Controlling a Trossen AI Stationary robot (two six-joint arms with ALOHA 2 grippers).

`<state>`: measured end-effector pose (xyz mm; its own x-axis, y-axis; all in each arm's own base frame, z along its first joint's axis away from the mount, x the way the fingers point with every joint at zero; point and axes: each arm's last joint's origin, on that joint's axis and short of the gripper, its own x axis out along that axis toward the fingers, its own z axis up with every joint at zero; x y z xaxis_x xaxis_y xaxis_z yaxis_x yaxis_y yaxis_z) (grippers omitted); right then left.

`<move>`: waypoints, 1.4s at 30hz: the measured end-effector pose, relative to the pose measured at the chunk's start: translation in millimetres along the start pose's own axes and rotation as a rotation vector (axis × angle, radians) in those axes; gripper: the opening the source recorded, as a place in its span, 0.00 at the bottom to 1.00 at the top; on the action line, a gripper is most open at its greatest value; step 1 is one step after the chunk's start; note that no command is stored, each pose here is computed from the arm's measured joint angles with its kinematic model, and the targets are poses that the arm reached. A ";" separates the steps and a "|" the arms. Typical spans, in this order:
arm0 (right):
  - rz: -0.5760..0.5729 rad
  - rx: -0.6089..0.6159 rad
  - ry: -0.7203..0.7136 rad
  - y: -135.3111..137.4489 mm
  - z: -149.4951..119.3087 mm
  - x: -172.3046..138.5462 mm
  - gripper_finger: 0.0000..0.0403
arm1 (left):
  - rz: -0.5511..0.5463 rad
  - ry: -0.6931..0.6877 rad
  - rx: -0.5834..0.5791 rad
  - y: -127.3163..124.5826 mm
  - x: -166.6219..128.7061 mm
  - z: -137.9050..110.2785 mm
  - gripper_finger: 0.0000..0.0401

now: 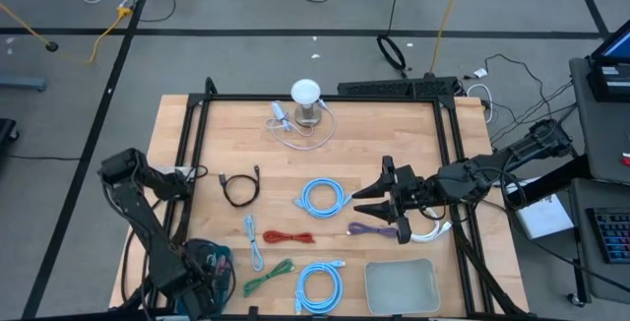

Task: Pick & Place USB Port
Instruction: Put the white charger cable into the blue bin

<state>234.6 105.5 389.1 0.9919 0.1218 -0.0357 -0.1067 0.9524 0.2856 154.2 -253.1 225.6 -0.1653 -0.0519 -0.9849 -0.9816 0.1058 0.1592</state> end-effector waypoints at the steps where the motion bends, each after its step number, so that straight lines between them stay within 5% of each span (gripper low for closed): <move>1: 0.000 0.000 0.000 0.0 0.0 0.0 0.29 | -0.022 -0.002 -0.001 -0.9 -2.2 1.4 0.20; 12: 0.000 0.007 0.000 0.0 0.0 0.0 0.29 | -0.172 0.147 0.054 -6.8 -16.7 -6.0 0.01; 26: 0.000 0.020 -0.003 0.1 0.2 0.1 0.29 | -0.214 0.313 0.136 -3.3 -3.1 -28.5 0.00; 42: 0.002 0.021 -0.006 0.2 0.6 0.1 0.29 | -0.141 0.296 0.159 -11.8 31.2 -45.0 0.00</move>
<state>234.7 105.5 389.7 0.9922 0.1216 -0.0292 -0.1069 0.9460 0.3060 156.4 -300.6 196.0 -0.0727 -0.3601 -0.9301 -0.9733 0.2292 -0.0127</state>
